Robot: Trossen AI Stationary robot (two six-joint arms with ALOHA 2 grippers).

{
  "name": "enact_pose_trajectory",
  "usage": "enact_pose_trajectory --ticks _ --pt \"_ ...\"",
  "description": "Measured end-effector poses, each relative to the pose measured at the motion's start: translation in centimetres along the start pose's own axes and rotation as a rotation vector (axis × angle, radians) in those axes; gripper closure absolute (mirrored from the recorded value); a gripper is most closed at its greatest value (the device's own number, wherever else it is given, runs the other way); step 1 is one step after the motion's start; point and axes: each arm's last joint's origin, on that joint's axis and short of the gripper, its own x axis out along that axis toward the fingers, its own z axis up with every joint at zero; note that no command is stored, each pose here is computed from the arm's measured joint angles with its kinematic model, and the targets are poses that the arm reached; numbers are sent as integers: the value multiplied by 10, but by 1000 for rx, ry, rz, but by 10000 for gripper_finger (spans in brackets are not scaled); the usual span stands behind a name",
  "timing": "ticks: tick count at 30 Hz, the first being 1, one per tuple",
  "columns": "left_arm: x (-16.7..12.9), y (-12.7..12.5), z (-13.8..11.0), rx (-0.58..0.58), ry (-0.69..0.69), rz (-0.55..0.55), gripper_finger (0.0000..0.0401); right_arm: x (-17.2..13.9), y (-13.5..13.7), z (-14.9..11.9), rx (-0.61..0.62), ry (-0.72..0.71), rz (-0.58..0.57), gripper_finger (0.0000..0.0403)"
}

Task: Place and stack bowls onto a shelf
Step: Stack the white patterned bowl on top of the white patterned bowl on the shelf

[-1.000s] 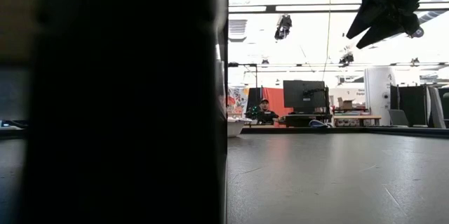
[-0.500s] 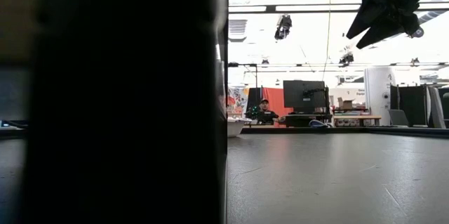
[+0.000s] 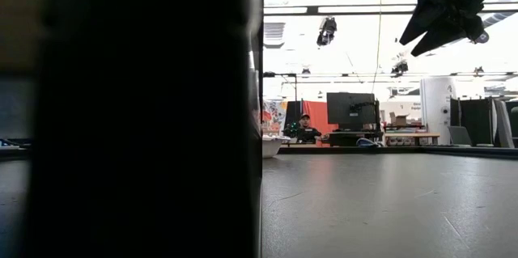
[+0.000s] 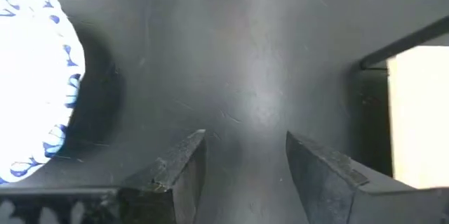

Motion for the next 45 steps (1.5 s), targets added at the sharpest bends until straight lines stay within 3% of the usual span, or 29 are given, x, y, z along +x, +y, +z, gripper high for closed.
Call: enact_pose_trajectory --ticks 8,11,22,34,45 --pt "5 16 5 84 -65 101 144 0 0 0 0 0 0 154" --pt "14 29 7 73 -88 126 130 0 0 0 0 0 0 154" --pt "64 71 0 23 25 185 149 0 0 0 0 0 0 154" --pt "81 95 -3 -23 5 250 153 0 0 0 0 0 0 154" --pt "84 105 -11 -44 11 283 200 0 0 0 0 0 0 154"
